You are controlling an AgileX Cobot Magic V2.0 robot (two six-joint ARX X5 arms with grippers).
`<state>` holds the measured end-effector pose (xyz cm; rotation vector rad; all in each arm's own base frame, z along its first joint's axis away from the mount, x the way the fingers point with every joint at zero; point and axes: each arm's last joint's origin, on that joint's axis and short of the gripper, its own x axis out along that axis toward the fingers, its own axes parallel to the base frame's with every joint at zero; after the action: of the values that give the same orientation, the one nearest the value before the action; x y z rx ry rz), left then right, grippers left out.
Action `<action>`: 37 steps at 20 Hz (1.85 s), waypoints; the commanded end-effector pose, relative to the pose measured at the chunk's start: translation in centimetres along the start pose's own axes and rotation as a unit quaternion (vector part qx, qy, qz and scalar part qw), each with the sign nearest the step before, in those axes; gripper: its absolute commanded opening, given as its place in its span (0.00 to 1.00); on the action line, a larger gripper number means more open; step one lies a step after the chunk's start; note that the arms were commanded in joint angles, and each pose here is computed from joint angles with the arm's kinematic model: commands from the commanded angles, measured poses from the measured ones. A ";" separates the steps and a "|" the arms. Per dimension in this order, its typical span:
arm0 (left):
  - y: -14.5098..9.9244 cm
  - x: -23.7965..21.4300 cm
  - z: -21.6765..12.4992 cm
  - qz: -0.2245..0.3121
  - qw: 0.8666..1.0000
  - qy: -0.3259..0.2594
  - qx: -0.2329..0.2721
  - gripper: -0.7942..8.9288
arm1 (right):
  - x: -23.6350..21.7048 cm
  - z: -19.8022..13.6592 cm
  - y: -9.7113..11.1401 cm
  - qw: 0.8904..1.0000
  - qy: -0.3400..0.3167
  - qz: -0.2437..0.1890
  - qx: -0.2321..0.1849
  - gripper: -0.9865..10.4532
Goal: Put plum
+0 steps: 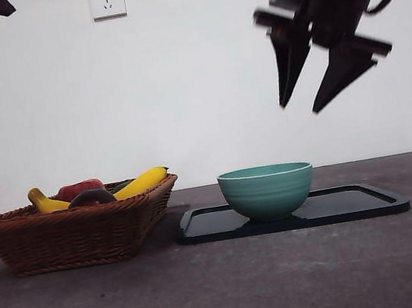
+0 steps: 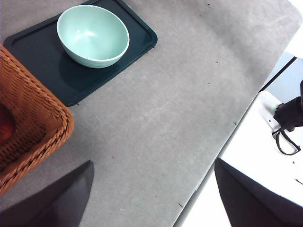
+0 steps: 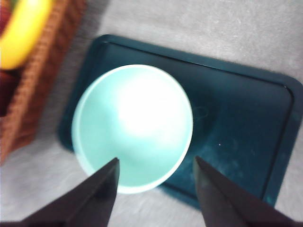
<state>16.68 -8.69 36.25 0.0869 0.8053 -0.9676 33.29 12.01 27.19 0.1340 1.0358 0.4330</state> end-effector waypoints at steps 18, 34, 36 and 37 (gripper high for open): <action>-0.1 -0.1 0.5 -0.003 1.000 -0.007 0.015 0.50 | 7.7 0.4 -1.9 0.999 0.029 -0.030 -0.002 0.09; -0.1 -0.1 0.5 -0.003 1.000 -0.007 0.015 0.50 | -5.4 0.0 2.1 0.997 -0.050 -0.013 -0.059 0.09; -0.1 -0.1 0.5 -0.003 1.000 -0.007 0.015 0.50 | -7.1 -1.3 3.0 0.996 -0.049 0.002 -0.071 0.09; -0.1 -0.1 0.5 -0.003 1.000 -0.007 0.015 0.50 | -7.8 -2.2 3.4 0.996 -0.052 0.009 -0.078 0.09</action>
<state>16.67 -8.70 36.25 0.0926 0.8022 -0.9706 26.98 11.47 33.52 0.0417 0.8917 0.4998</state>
